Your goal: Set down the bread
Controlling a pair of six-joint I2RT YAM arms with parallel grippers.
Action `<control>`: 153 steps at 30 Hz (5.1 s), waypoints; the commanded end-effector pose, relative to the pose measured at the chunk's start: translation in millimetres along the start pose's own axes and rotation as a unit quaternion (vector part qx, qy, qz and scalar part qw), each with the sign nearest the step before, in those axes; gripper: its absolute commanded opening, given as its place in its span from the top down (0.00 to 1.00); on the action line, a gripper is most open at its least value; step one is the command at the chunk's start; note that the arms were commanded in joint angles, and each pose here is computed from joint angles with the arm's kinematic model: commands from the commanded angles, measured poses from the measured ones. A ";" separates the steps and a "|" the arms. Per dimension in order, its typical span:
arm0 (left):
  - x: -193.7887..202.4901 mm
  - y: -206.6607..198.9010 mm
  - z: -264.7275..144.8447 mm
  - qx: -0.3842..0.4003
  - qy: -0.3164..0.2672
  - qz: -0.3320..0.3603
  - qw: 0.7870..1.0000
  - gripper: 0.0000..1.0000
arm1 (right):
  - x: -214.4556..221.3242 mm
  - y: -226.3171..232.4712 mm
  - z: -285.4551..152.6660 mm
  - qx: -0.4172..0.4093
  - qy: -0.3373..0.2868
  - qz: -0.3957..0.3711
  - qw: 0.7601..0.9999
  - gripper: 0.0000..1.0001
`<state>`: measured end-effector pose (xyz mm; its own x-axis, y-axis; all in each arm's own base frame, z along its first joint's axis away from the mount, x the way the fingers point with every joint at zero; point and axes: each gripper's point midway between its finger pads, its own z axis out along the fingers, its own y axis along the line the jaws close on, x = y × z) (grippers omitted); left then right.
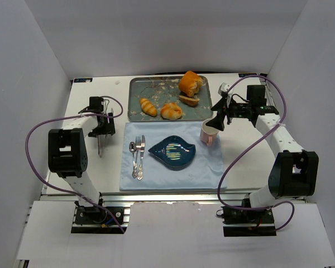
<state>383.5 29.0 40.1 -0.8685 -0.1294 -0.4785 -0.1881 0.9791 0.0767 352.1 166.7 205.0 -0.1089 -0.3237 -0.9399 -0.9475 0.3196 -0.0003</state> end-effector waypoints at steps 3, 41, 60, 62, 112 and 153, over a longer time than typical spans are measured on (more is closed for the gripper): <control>-10.6 8.8 1.0 -0.021 -0.011 0.021 0.999 0.15 | -10.2 3.0 -9.3 -0.009 -0.022 -0.012 1.000 0.11; -74.7 -92.4 -116.5 0.296 -0.081 -0.219 0.926 0.54 | -5.5 -11.5 -33.7 0.016 -0.056 0.032 0.998 0.10; -77.2 -159.6 -120.4 0.281 -0.022 -0.201 0.938 0.45 | -5.2 -11.2 -41.9 0.022 -0.063 0.026 0.997 0.11; -77.8 -157.5 -123.1 0.275 -0.022 -0.196 0.941 0.45 | -3.2 -9.4 -41.8 0.020 -0.063 0.029 0.997 0.11; -36.3 -174.9 -184.7 0.374 -0.020 -0.168 0.912 0.96 | 4.8 -2.8 -45.5 0.009 -0.067 0.036 0.997 0.11; 121.4 -225.6 -247.7 0.355 0.132 -0.050 0.924 0.44 | 0.7 -0.4 -44.1 -0.020 -0.076 0.021 0.997 0.11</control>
<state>198.9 -244.8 160.5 -0.9745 -0.1649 -0.1524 -0.0457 0.8102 -0.5844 343.9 126.2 209.5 -0.1363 -0.1850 -0.9732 -0.9472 0.3122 0.0733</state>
